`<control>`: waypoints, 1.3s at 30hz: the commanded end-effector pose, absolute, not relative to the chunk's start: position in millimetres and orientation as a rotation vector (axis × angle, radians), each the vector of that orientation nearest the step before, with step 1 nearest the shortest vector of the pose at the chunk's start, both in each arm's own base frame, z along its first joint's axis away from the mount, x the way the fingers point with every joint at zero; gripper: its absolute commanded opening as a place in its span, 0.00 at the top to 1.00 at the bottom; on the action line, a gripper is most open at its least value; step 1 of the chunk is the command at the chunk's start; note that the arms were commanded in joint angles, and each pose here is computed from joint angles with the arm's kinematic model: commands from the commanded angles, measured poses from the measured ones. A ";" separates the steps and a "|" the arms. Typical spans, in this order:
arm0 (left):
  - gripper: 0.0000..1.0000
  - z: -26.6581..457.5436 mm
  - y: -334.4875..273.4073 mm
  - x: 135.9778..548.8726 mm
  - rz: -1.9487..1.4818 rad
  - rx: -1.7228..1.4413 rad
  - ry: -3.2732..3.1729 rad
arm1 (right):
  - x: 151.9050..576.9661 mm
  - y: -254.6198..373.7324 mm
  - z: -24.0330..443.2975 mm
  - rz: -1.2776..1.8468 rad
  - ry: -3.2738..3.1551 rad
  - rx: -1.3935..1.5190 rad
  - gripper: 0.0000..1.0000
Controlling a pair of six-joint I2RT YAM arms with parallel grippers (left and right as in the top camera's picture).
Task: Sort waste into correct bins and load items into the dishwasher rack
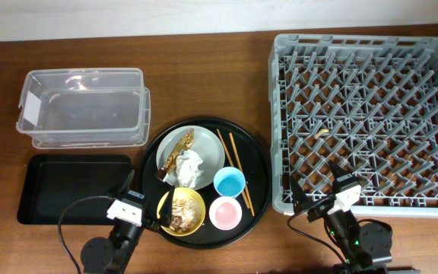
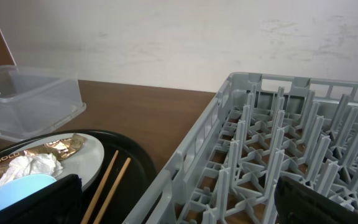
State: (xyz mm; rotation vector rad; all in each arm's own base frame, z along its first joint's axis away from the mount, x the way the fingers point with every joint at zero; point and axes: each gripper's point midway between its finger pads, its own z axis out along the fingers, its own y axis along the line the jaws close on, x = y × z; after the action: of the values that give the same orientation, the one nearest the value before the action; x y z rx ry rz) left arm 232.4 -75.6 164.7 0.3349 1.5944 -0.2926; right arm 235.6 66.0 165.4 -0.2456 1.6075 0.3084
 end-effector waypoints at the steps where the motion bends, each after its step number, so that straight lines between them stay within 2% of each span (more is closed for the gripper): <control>1: 0.01 163.3 -79.9 230.5 -0.311 0.363 1.590 | 236.1 64.7 163.6 0.305 1.607 -0.242 0.01; 4: 0.01 166.5 -92.4 224.4 -0.375 0.425 1.564 | 231.5 76.0 164.3 0.390 1.606 -0.267 0.01; 7: 0.01 214.5 -111.8 207.8 -0.523 0.474 1.384 | 220.5 92.2 181.7 0.505 1.578 -0.320 0.01; 9: 0.01 250.5 -108.9 199.9 -0.516 0.458 1.334 | 208.0 93.0 213.5 0.516 1.583 -0.329 0.01; 12: 0.01 270.0 -101.2 199.0 -0.515 0.398 1.515 | 188.8 84.2 248.7 0.494 1.727 -0.280 0.01; 16: 0.01 284.1 -102.5 208.8 -0.566 0.361 1.812 | 184.2 83.9 284.8 0.521 1.915 -0.251 0.02; 19: 0.00 296.1 -107.4 219.7 -0.623 0.344 2.013 | 199.1 86.6 307.9 0.543 1.989 -0.241 0.01; 22: 0.01 314.9 -128.8 226.4 -0.788 0.406 2.062 | 199.5 102.7 304.3 0.663 2.051 -0.287 0.01; 24: 0.01 293.8 -138.9 231.8 -0.848 0.419 2.159 | 201.5 102.8 300.0 0.667 2.073 -0.281 0.01; 26: 0.19 247.0 -145.9 236.8 -0.792 0.406 2.379 | 203.0 102.9 298.1 0.682 2.089 -0.255 0.01; 28: 0.24 188.1 -160.7 241.6 -0.612 0.465 2.616 | 203.7 102.9 295.3 0.691 2.106 -0.239 0.01; 30: 0.34 137.9 -179.5 245.8 -0.437 0.510 2.772 | 201.5 102.8 289.8 0.696 2.134 -0.233 0.01; 31: 0.34 115.9 -187.5 247.6 -0.365 0.534 2.822 | 199.9 102.6 287.0 0.698 2.149 -0.229 0.01; 33: 0.37 88.9 -204.3 249.9 -0.340 0.601 2.858 | 198.5 102.5 283.9 0.701 2.165 -0.224 0.01; 37: 0.56 61.9 -208.8 272.9 -0.247 0.541 2.851 | 197.6 102.5 282.8 0.702 2.172 -0.223 0.01; 39: 0.70 62.9 -211.9 277.1 -0.259 0.539 2.832 | 197.5 102.5 282.6 0.703 2.172 -0.223 0.01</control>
State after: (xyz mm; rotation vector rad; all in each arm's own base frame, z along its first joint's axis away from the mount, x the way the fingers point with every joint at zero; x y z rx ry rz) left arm 271.0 -212.6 64.4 0.5628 2.8462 -0.2926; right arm 197.5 102.3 275.7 -0.2210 2.1897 0.6980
